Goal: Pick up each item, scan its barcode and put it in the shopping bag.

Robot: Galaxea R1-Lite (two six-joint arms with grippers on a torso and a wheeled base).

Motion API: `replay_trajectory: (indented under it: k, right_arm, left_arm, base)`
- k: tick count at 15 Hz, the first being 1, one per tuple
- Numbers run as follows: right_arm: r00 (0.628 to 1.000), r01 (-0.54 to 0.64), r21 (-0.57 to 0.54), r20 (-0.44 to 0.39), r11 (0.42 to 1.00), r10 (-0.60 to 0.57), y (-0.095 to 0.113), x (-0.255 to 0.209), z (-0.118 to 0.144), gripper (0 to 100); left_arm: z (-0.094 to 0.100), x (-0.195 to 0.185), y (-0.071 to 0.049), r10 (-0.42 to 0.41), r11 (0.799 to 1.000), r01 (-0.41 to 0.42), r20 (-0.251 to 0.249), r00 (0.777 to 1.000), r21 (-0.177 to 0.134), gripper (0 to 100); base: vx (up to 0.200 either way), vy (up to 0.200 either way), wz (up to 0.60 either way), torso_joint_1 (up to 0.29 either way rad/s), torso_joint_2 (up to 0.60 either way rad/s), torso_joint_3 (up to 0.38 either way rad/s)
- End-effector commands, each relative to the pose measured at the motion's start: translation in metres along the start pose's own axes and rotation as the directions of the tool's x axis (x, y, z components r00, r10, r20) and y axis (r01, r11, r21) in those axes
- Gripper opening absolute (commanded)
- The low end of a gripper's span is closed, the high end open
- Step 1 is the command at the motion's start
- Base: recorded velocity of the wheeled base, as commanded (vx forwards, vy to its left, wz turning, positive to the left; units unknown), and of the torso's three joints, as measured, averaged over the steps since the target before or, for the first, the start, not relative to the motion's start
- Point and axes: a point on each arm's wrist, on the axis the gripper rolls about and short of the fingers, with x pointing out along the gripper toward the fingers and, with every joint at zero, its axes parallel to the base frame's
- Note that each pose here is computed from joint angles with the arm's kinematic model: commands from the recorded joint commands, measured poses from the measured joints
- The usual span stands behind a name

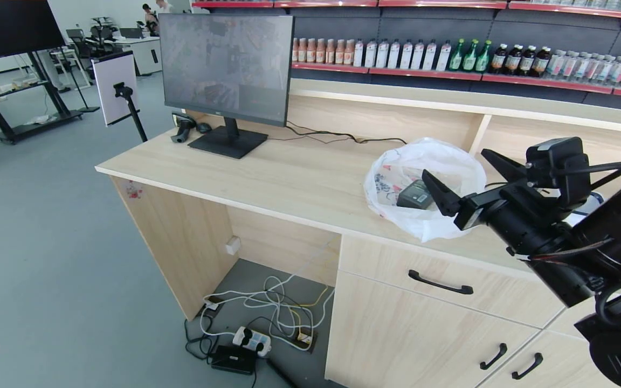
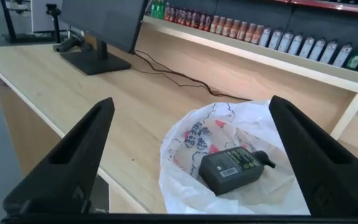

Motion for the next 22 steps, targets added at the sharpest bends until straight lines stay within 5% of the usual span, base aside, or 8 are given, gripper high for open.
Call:
replay_trajectory:
  k: [1, 13, 22]
  right_arm:
    - [1.000, 0.001, 0.003, 0.005, 1.000, -0.001, 0.000, -0.001, 0.002, 100]
    - [1.000, 0.001, 0.003, -0.005, 1.000, -0.001, -0.001, -0.006, 0.002, 100]
    - [0.993, 0.106, 0.026, -0.059, 0.994, -0.104, -0.030, -0.012, -0.011, 100]
  left_arm:
    - [0.000, 0.000, 0.000, 0.000, 1.000, 0.000, 0.000, 1.000, 0.000, 100]
    - [0.000, 0.000, 0.000, 0.000, 1.000, 0.000, -0.001, 1.000, 0.000, 100]
    - [0.000, 0.000, 0.000, 0.002, 1.000, -0.002, -0.001, 1.000, -0.003, 100]
  base:
    - [0.000, 0.000, 0.00, 0.000, 0.00, 0.000]
    - [0.000, 0.000, -0.60, 0.003, 0.00, 0.004]
    - [-0.067, 0.000, 0.00, 0.000, 0.00, 0.000]
